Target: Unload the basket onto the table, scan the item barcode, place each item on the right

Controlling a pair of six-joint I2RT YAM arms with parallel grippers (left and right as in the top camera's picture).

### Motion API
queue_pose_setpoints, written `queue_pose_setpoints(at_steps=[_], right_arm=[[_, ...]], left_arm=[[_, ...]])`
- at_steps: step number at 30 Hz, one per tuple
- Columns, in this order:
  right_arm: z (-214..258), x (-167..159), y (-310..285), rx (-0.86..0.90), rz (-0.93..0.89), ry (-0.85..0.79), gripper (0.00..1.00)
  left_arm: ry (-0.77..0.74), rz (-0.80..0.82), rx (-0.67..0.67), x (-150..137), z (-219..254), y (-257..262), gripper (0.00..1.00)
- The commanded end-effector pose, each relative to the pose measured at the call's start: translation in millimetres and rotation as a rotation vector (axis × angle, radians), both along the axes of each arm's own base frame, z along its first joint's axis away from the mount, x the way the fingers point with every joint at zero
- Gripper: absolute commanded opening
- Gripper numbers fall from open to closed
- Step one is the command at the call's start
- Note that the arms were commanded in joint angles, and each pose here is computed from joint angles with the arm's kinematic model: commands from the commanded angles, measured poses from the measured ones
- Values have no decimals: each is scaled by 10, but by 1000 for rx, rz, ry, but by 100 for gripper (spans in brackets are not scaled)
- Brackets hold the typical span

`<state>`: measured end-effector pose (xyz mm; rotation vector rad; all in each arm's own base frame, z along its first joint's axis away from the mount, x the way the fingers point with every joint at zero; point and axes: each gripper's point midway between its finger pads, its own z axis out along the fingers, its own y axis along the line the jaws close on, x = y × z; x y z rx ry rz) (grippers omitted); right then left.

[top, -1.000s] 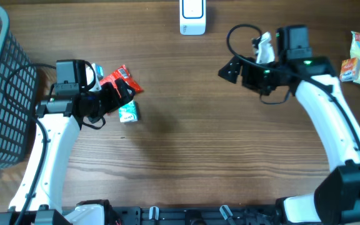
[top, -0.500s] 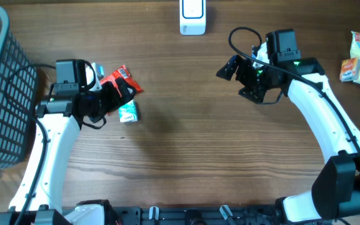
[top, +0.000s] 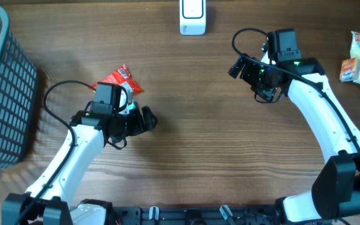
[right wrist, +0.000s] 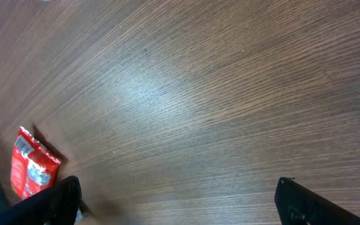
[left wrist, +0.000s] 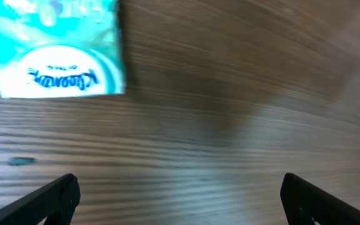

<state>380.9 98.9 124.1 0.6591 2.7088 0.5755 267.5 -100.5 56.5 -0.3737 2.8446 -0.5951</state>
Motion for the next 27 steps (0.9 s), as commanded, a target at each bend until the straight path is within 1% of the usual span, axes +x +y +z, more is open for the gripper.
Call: queue_pose_setpoints(at_steps=[1,4,5,8,9,11,12,15,17,18,21,25,26,27], right_arm=[[-60,25,-44,-26,-20,8,100],[-61,24,-43,-26,-20,8,100],[-61,24,-43,-26,-20,8,100],[-59,27,-43,-26,-20,7,100],[-58,31,-42,-25,-21,5,100],[-56,34,-42,-25,-20,4,100],[-56,34,-42,-25,-21,4,100],[-56,34,-42,-25,-21,4,100],[-47,52,-38,-22,-23,-3,100],[-31,84,-32,-12,-38,-13,100],[-29,63,2,10,-36,-2,99],[-42,37,-2,5,-31,8,100],[-46,32,-3,3,-26,9,100],[-51,23,-6,1,-26,14,100]], left_arm=[[-4,112,211,5,-197,391,100],[-30,271,406,45,-219,796,100],[-47,284,434,73,-202,848,100],[-96,296,424,188,-160,839,100],[-105,293,406,214,-152,808,100],[-124,272,333,282,-133,675,96],[-136,248,304,311,-123,614,92],[-167,214,273,396,-113,538,86],[-172,215,271,443,-150,530,74],[-168,213,268,455,-181,520,66],[-132,200,257,448,-316,483,53],[-82,189,262,431,-518,469,53],[-79,188,261,435,-540,467,50],[-77,188,261,440,-558,465,45]])
